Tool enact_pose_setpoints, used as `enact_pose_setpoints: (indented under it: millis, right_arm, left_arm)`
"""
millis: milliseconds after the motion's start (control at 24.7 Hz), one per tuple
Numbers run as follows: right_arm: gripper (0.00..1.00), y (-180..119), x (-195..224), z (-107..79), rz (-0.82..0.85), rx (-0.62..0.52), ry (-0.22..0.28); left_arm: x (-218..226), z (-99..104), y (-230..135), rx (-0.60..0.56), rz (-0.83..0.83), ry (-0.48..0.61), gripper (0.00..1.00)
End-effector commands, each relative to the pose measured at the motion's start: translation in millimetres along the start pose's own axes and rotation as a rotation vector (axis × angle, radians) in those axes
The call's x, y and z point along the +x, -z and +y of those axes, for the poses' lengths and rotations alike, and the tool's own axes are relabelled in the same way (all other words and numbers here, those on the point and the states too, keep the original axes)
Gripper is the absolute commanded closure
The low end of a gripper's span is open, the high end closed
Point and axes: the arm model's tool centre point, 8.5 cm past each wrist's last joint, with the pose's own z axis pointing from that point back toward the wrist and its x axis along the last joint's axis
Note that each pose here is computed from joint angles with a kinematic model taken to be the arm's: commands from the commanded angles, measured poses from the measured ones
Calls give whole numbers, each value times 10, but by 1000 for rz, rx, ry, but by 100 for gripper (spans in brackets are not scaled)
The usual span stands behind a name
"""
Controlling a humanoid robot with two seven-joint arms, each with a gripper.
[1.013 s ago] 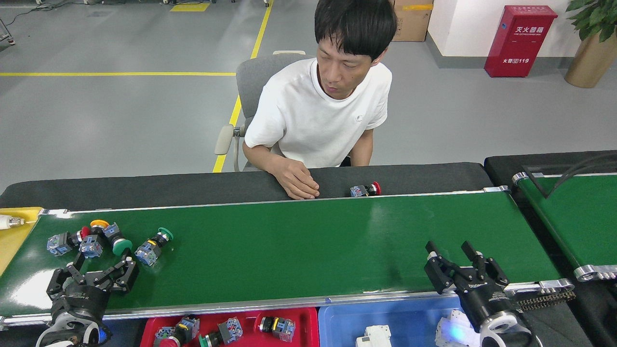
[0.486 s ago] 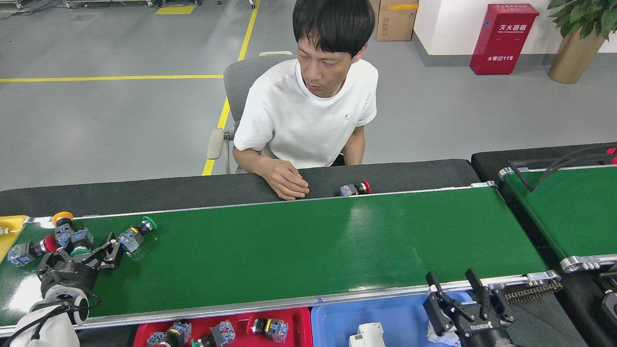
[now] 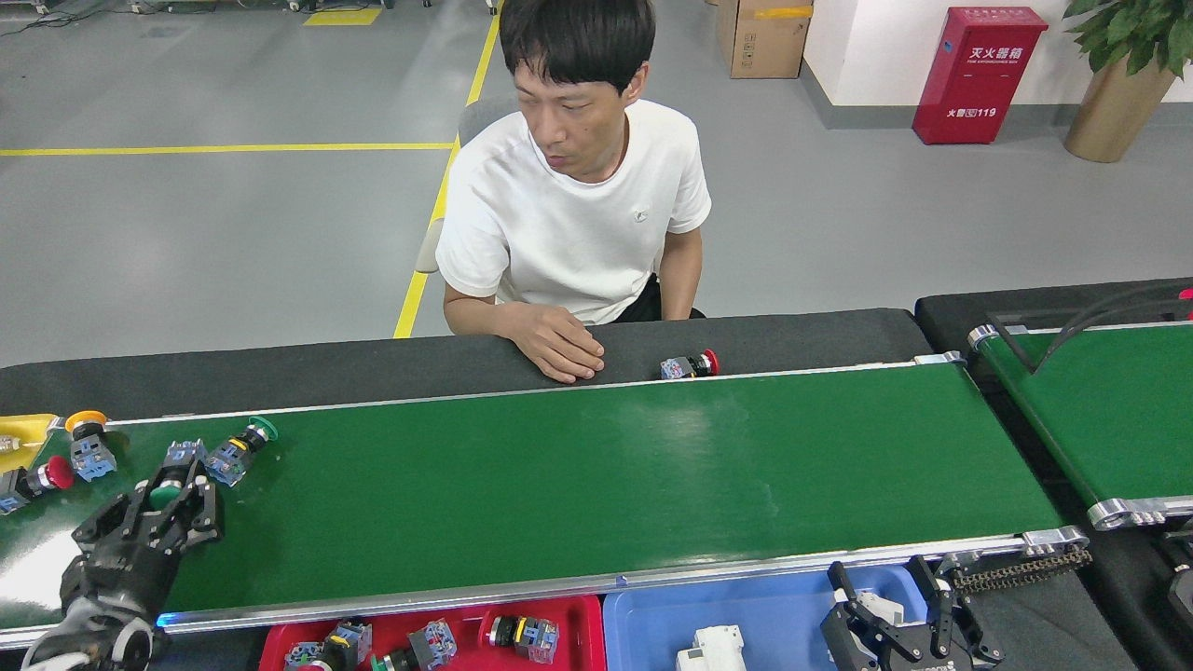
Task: Pick switch part from conveyor to tray
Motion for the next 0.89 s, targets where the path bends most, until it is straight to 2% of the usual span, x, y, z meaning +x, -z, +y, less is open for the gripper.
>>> enact_pose_setpoints:
  millis: [0,162,365,446,567,729,770,810,851]
  right_arm:
    - [12,14,9,-53,-2,-23,-1]
    - [12,14,9,-53,-2,-23,-1]
    - [9,9,6,-56,-2,-24,-3]
    - [3,10,10,-70,-3,-27,-4]
    - [1,2,-46,-93,12,-33,-7]
    - [1,-1,-89,-108,20,-37,-7]
    - [1,0,-84,-104,22,-35,-6]
    - [1,16,-76,-113,23,-38,-4]
    - [2,37,-73,-128,25,-42,-6]
  left_arm:
    - [87,173,-200,63,-33,12,97]
    - [549,231,-683,112,-149,16,94]
    - [1121,167,-878,100,-374,-4,83]
    - [1373,127,-958,117,-487,-23,69]
    - [1505,80,-1022,107,-571,13,45]
    - [1532,69,-1021,107,-564,22,28]
    - [1523,71,-1015,109,-561,21,5]
    - [1511,78,-1012,110,-558,23,0]
    - [1499,75,-1011,109,-555,24,0]
